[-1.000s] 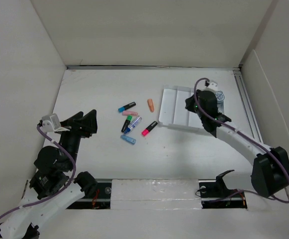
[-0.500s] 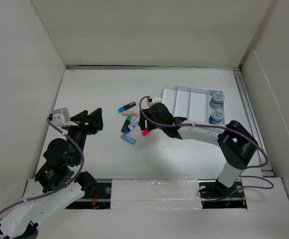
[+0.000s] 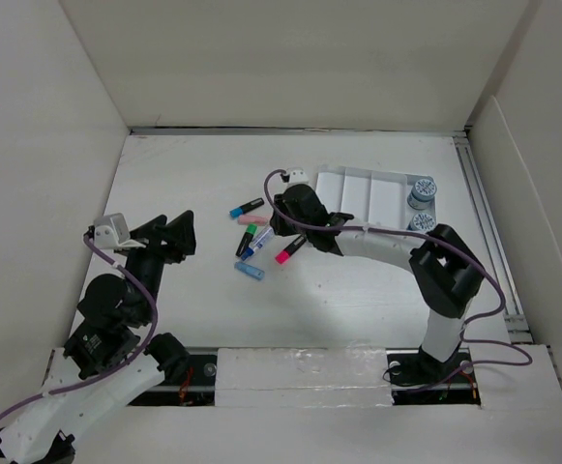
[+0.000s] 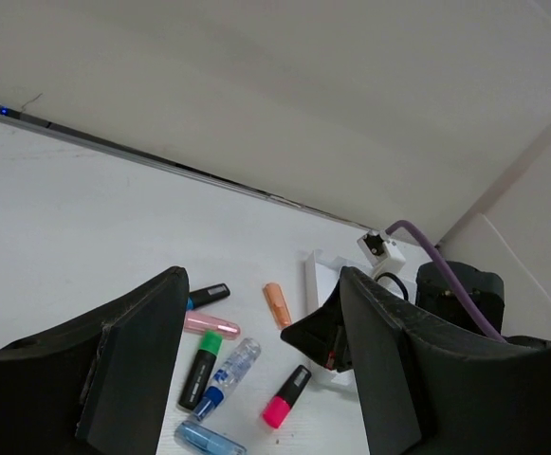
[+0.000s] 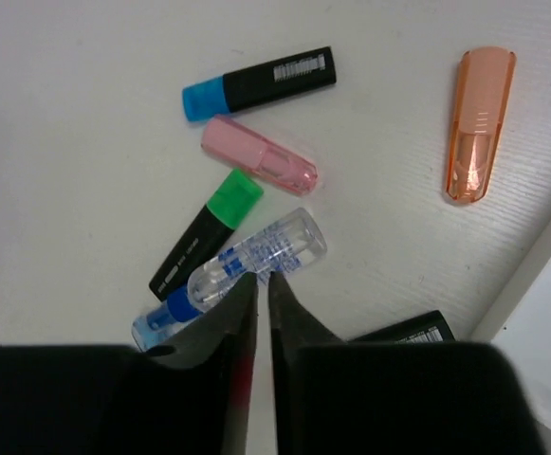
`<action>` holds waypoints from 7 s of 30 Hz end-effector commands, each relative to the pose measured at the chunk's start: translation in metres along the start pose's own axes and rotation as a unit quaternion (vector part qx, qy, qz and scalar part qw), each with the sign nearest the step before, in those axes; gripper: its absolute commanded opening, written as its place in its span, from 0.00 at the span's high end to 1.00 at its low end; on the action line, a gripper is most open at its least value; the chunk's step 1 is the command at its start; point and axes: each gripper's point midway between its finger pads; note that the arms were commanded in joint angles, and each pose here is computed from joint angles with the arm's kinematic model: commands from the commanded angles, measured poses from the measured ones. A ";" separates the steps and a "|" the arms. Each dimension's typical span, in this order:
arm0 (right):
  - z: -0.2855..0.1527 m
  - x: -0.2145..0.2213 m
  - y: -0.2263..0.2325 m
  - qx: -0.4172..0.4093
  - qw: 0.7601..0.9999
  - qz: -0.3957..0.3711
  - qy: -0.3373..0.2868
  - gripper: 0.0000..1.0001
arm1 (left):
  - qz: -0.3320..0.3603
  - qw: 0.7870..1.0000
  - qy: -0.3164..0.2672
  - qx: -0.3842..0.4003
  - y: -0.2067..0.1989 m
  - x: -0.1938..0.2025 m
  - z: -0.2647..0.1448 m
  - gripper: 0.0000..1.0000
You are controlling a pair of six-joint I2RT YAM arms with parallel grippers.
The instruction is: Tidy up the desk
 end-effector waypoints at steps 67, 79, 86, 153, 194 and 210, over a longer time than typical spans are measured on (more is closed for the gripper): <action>0.058 0.063 -0.009 0.082 0.991 0.029 0.100 0.49 | -0.014 0.999 -0.024 0.019 -0.004 -0.015 -0.006 0.39; 0.030 -0.013 0.017 -0.040 0.991 0.125 0.014 0.82 | -0.012 1.000 -0.020 0.017 -0.004 -0.012 -0.005 0.39; -0.017 -0.086 -0.053 -0.024 0.979 0.182 -0.086 0.81 | -0.016 0.999 -0.025 0.019 -0.004 -0.015 -0.006 0.39; 0.072 -0.032 -0.101 0.172 0.984 0.017 0.032 0.86 | -0.012 0.999 -0.019 0.026 -0.008 -0.013 -0.005 0.39; -0.018 -0.070 -0.140 0.176 0.981 0.054 -0.068 0.91 | -0.009 1.000 -0.012 0.025 -0.008 -0.008 -0.003 0.39; 0.053 -0.004 0.042 -0.029 0.996 -0.071 0.042 0.31 | -0.014 0.999 -0.020 0.027 -0.007 -0.012 -0.006 0.39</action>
Point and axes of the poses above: each gripper's point midway between its finger pads, its own z axis out along the fingers, its own y axis along the line the jaws close on, x = y × z, and after that the axes turned 7 degrees about -z, right-handed
